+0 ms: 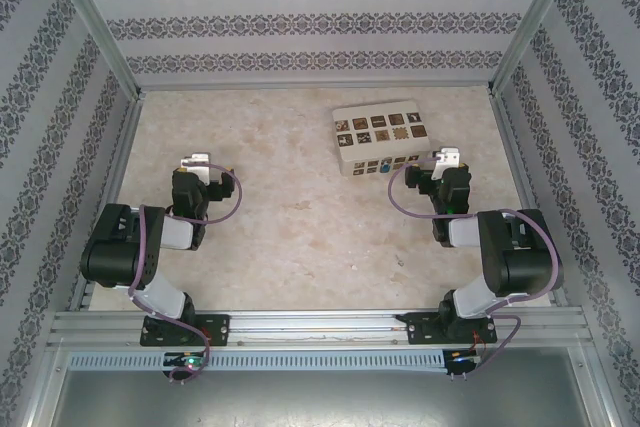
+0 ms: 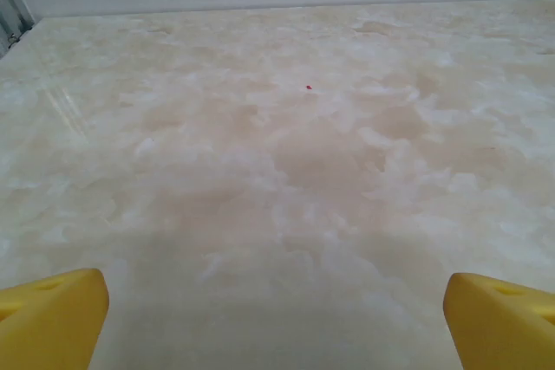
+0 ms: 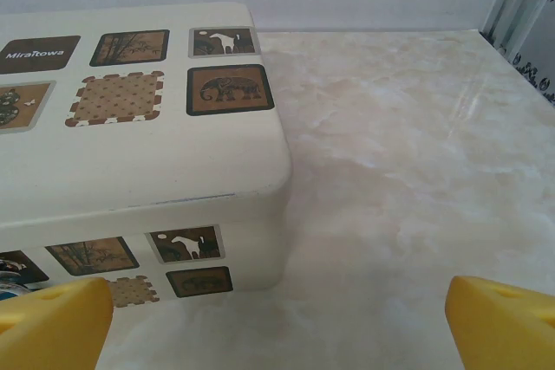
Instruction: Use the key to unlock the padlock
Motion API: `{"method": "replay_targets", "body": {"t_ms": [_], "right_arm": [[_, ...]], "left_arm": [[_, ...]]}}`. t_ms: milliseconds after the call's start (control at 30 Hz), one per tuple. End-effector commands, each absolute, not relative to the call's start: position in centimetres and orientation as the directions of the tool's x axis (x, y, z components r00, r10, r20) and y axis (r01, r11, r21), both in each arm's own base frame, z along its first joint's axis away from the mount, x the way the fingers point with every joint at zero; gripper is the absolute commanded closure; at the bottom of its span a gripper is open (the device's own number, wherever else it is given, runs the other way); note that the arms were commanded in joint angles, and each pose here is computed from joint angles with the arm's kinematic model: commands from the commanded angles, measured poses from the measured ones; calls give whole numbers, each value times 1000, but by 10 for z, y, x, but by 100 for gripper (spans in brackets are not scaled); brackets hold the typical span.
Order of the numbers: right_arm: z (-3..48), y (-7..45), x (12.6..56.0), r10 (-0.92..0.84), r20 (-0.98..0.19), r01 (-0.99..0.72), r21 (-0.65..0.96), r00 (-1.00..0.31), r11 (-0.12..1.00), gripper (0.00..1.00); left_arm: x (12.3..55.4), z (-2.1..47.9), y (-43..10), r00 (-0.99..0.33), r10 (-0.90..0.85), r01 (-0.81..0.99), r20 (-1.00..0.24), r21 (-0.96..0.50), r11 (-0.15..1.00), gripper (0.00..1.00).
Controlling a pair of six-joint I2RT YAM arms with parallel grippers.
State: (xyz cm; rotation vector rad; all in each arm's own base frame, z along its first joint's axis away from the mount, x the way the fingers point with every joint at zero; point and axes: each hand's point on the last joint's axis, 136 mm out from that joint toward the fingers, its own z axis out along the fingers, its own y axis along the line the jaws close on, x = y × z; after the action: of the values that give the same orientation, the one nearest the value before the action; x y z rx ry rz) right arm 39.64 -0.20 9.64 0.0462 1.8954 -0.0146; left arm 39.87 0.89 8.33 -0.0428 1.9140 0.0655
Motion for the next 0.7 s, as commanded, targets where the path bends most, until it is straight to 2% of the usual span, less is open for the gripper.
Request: {"method": "replay_targets", "body": {"t_ms": [0,667], "right_arm": [[107,-3,399,30,-959,53,15,-283,998,2],[107,-3,398,29,-958,52,15,-284,999,2]], "left_arm": [[401,87,10,-333,8,-58,-943,29,998,1],[401,87,11,-334,3,-64,-943,26,998,1]]}}
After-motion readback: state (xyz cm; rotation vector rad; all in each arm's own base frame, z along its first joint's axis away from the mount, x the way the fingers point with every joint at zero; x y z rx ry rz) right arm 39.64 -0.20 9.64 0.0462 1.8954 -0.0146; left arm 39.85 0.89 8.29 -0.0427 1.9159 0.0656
